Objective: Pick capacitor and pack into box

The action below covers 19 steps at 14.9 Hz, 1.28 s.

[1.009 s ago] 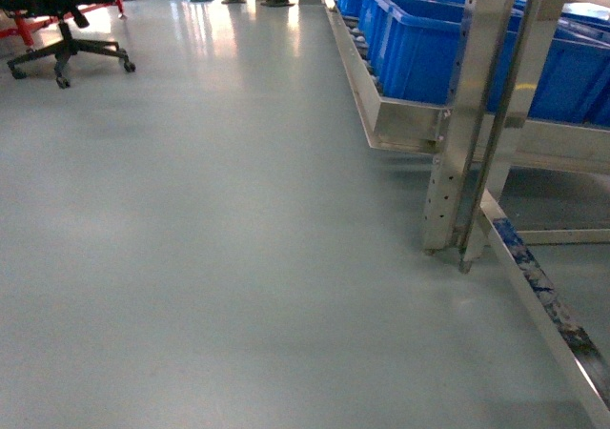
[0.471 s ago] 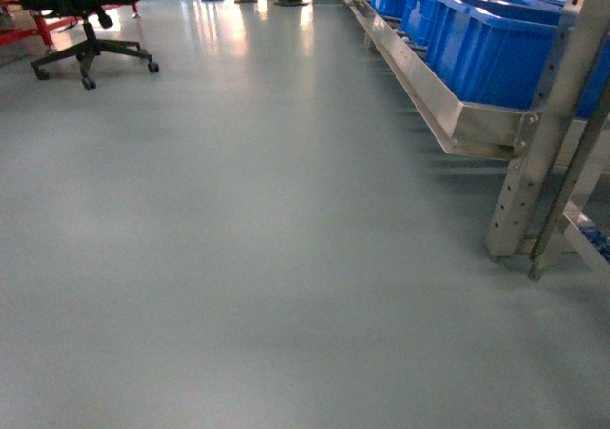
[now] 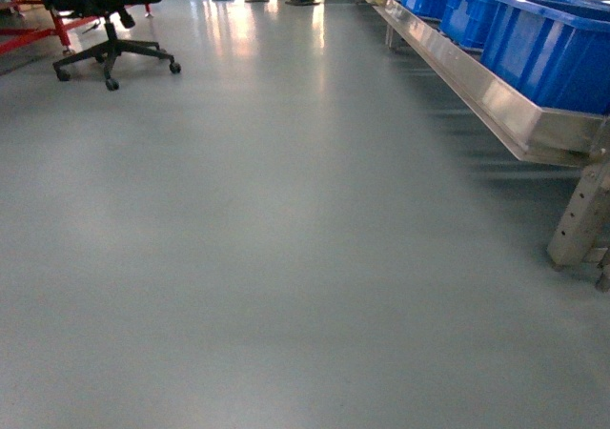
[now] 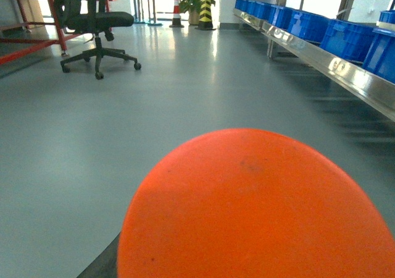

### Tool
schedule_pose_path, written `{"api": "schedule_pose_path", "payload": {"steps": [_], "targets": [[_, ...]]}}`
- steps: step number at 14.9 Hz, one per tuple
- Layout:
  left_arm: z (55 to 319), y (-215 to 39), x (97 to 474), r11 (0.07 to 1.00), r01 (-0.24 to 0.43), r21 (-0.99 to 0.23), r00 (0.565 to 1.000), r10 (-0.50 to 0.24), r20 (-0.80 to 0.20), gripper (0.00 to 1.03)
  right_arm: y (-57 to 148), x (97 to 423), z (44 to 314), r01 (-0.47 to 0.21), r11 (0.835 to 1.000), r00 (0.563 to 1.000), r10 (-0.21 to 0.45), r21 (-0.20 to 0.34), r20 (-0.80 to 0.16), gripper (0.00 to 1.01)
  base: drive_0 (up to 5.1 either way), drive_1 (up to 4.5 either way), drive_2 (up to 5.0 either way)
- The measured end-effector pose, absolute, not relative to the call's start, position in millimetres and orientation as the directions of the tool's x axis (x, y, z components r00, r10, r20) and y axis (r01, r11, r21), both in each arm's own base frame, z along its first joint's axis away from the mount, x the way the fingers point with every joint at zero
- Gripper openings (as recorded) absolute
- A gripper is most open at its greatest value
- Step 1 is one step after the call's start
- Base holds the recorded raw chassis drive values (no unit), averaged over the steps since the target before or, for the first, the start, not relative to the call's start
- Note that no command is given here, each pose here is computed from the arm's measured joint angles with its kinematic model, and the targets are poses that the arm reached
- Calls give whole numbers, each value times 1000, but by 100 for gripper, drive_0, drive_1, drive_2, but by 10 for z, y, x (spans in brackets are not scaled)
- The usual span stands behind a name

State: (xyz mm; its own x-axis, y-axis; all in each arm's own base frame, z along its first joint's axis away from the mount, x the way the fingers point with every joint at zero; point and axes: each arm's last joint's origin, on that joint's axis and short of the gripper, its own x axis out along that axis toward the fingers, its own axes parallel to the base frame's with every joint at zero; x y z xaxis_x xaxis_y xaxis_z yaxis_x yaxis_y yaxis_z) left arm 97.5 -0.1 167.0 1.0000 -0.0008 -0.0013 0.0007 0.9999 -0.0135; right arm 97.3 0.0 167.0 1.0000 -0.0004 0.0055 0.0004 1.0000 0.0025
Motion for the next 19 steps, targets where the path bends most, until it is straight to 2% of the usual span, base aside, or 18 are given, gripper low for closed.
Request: {"api": "schedule_pose_path", "payload": {"steps": [8,19], "targets": [[1673,-1,975,1000,1,-14,1000,-1,2,43,0,973,1665,0,1000,1000,0,2,1,98,-491,332,150],[1668,-1,975,1000,0,-14,1000,0,-3,43,0,973,1665,0,1000,1000,0,2,1,98,-501,242,242]]}}
